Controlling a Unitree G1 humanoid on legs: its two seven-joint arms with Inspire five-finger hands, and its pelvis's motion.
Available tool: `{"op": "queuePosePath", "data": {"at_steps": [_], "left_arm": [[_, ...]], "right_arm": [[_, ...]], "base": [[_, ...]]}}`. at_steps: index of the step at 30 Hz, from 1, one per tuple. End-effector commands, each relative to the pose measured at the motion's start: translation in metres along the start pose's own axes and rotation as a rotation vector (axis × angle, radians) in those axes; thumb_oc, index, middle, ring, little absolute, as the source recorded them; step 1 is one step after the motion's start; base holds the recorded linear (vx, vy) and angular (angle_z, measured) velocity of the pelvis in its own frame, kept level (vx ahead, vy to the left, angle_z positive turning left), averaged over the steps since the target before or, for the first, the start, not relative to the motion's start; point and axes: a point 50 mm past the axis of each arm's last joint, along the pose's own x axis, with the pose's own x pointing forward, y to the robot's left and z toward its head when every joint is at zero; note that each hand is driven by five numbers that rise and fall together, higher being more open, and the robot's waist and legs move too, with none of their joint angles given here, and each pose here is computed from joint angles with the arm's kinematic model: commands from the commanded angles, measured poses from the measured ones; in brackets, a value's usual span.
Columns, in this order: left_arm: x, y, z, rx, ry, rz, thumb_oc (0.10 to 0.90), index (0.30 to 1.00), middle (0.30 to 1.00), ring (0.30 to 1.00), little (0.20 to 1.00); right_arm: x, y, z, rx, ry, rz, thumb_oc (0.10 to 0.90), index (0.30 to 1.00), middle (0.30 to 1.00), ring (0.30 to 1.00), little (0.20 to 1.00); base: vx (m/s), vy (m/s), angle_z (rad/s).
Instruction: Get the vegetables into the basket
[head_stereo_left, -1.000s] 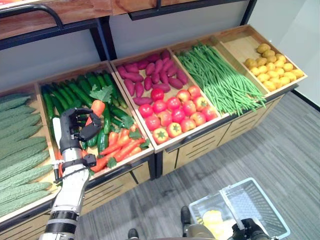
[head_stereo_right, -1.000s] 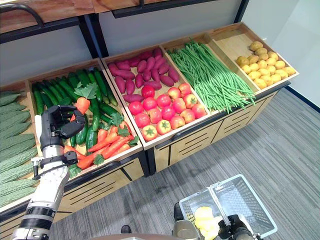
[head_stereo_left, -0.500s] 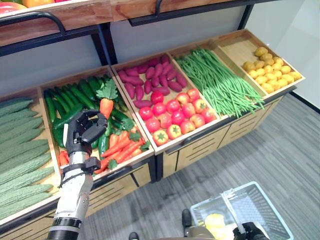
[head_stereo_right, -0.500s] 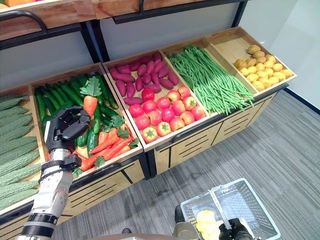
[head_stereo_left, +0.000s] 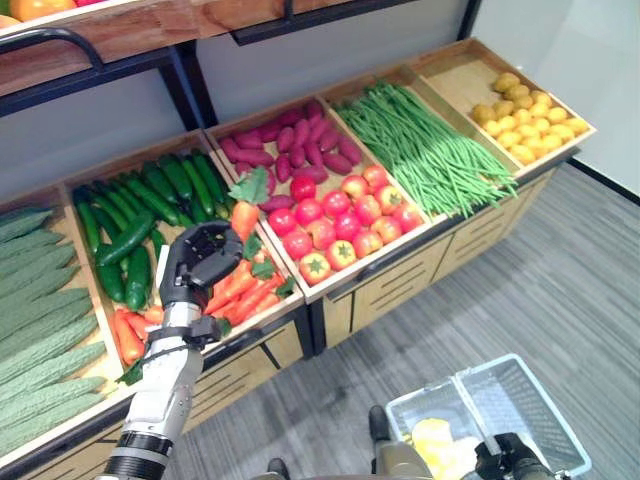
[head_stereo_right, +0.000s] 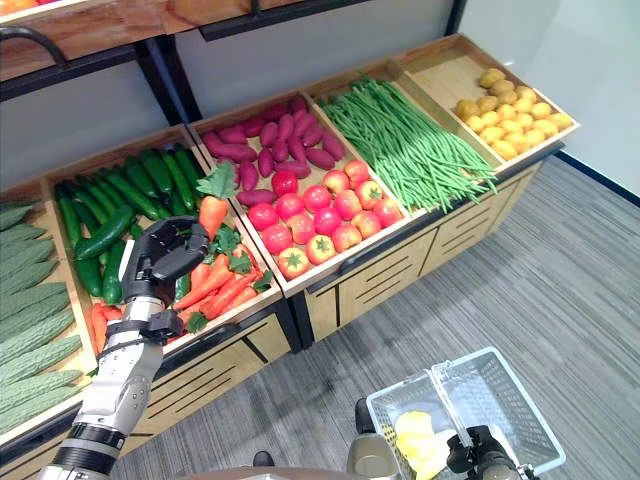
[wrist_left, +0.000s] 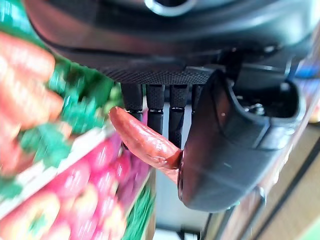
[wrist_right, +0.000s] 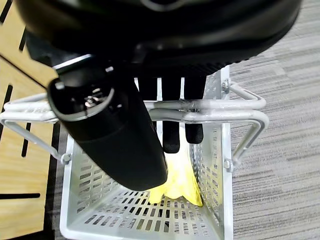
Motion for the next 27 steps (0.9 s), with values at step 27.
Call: {"op": "queuePosePath", "data": {"at_steps": [27], "left_arm": [[0.015, -0.01, 0.079, 0.023, -0.364, -0.129, 0.453, 0.374, 0.374, 0.374, 0.374]], "right_arm": [[-0.005, -0.008, -0.021, 0.051, 0.05, -0.05, 0.4, 0.3, 0.3, 0.3, 0.3]], "base": [[-0.04, -0.047, -0.81]]}}
